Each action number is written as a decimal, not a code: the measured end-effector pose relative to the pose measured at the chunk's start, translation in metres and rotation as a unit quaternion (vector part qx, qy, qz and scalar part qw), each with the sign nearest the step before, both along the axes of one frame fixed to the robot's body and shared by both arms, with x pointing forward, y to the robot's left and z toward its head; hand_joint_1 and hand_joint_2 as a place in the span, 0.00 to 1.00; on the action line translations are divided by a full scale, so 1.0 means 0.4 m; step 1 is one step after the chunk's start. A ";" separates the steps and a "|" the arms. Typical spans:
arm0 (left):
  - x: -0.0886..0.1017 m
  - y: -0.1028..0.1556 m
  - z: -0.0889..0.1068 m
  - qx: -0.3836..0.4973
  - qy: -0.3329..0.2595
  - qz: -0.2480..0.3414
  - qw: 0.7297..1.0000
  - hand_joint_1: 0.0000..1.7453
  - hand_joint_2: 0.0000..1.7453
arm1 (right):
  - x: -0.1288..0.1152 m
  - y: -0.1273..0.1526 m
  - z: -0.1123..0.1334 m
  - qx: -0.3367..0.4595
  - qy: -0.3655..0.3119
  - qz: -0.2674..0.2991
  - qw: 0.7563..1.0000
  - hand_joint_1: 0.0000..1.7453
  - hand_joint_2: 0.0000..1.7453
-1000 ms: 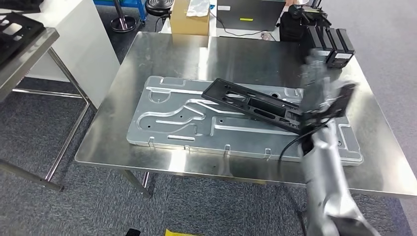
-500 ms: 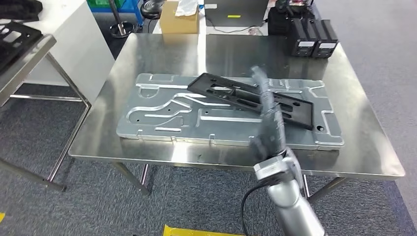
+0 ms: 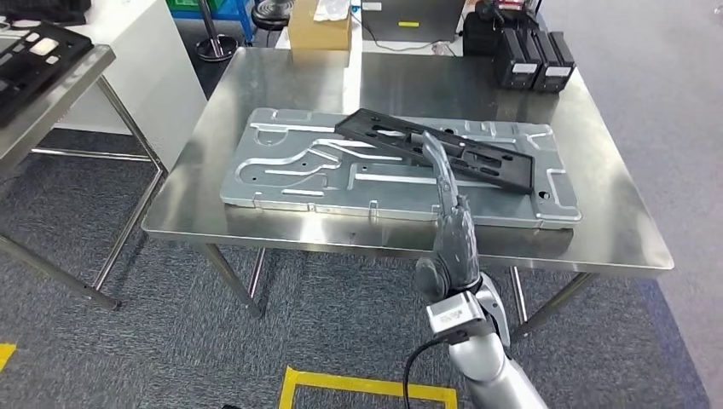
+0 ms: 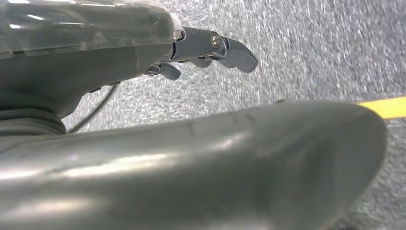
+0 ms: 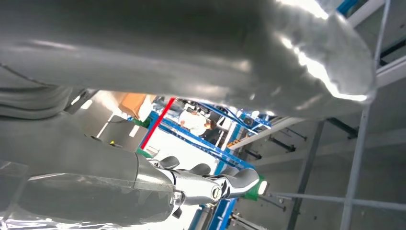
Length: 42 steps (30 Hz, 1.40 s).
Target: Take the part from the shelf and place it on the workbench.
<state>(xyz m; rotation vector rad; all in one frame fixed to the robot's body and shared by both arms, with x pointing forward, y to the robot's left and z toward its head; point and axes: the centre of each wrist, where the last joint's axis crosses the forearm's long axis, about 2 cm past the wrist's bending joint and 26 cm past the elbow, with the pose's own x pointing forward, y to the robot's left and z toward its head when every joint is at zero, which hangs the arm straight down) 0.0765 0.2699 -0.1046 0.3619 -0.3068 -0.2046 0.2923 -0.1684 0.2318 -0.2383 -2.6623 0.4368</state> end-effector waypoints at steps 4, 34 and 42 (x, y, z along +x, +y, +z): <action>0.000 0.000 0.000 -0.001 0.001 0.000 1.000 0.00 0.00 | -0.002 -0.002 -0.003 0.000 0.002 -0.001 1.000 0.00 0.00; -0.063 0.133 -0.008 0.064 0.048 0.091 0.993 0.00 0.00 | -0.115 -0.401 -0.515 0.083 0.419 -0.301 0.853 0.00 0.00; -0.066 0.144 -0.007 0.071 0.051 0.084 0.993 0.00 0.00 | -0.116 -0.439 -0.566 0.116 0.459 -0.329 0.817 0.00 0.00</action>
